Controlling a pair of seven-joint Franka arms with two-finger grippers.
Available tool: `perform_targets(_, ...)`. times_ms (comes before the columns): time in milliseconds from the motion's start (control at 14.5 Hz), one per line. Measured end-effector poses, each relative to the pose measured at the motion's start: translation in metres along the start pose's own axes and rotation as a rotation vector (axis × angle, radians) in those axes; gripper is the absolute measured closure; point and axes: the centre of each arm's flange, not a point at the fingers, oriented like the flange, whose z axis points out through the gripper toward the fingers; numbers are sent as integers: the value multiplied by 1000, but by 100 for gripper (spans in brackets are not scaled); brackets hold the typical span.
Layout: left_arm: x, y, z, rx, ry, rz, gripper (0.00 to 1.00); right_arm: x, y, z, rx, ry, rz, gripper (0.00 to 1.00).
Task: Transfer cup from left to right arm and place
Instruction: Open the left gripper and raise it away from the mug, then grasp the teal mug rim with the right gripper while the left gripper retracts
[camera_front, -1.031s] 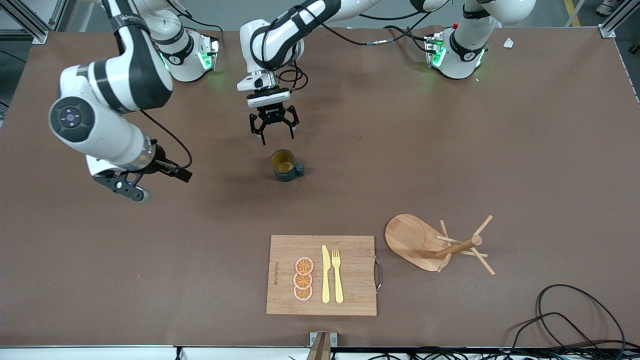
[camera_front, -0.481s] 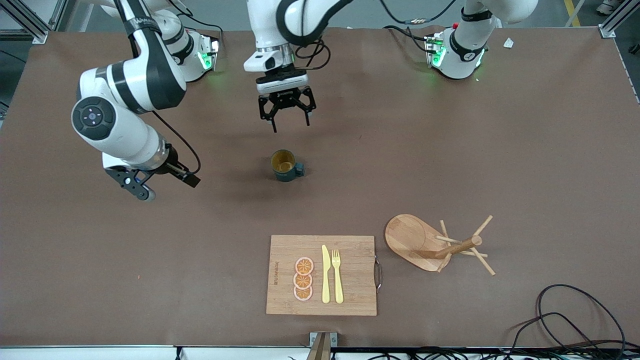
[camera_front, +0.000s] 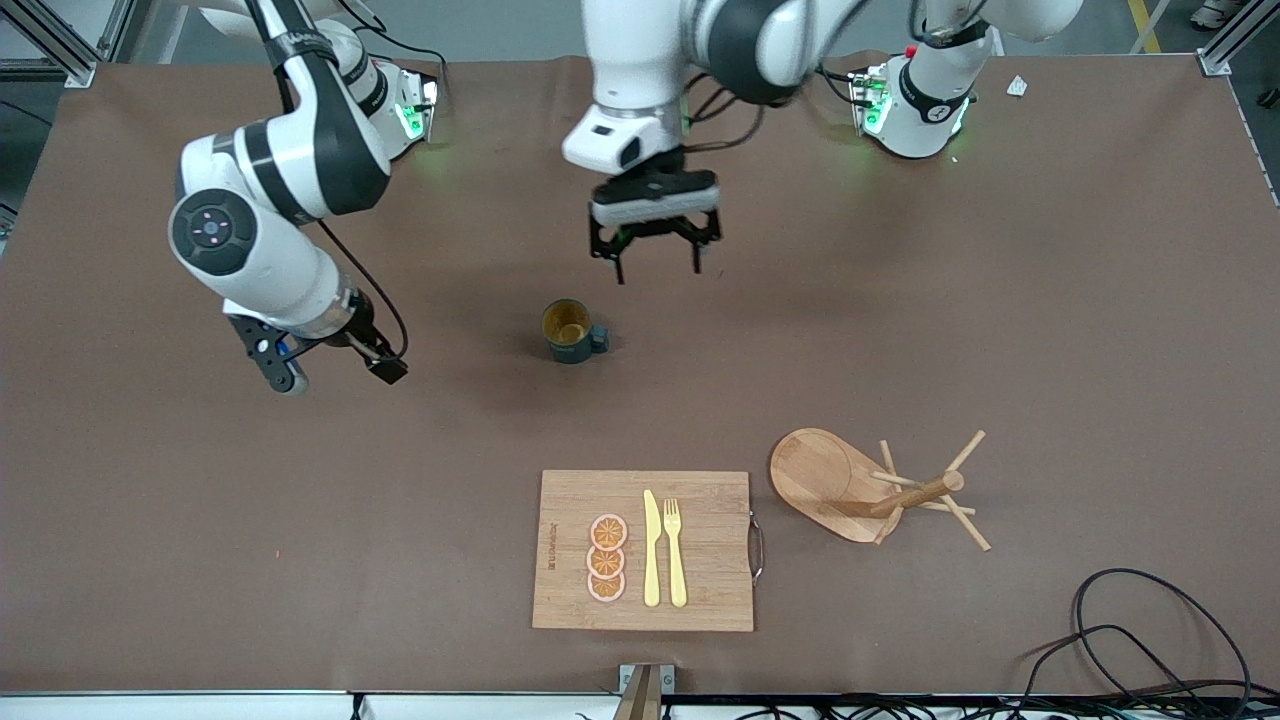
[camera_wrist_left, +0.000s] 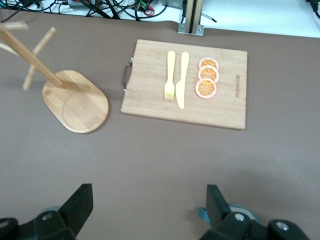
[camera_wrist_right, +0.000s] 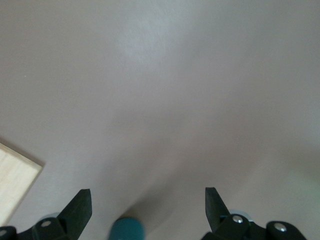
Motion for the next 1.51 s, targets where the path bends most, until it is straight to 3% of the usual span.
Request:
perform_targets(344,125,-109,-8,-45,-120,48,0,-69,-14,13,2,-20,276,0)
perform_targets(688,190,-215,8,-31,-214,93,0,-167,-22,66,24,-9,522,0)
perform_targets(825,207,-255,15,-20,-242,89,0,-197,-25,94,18,1,575,0)
perform_targets(1100,226,-316,26,-9,-281,108,0,-216,-26,128,-6,20,640,0)
perform_targets(1306,223,-325,24,-2,-324,161,0,-226,-26,151,-23,35,657,0)
perform_targets(1512,217,-325,7,3,-342,180,0,-241,-24,164,-30,44,634,7)
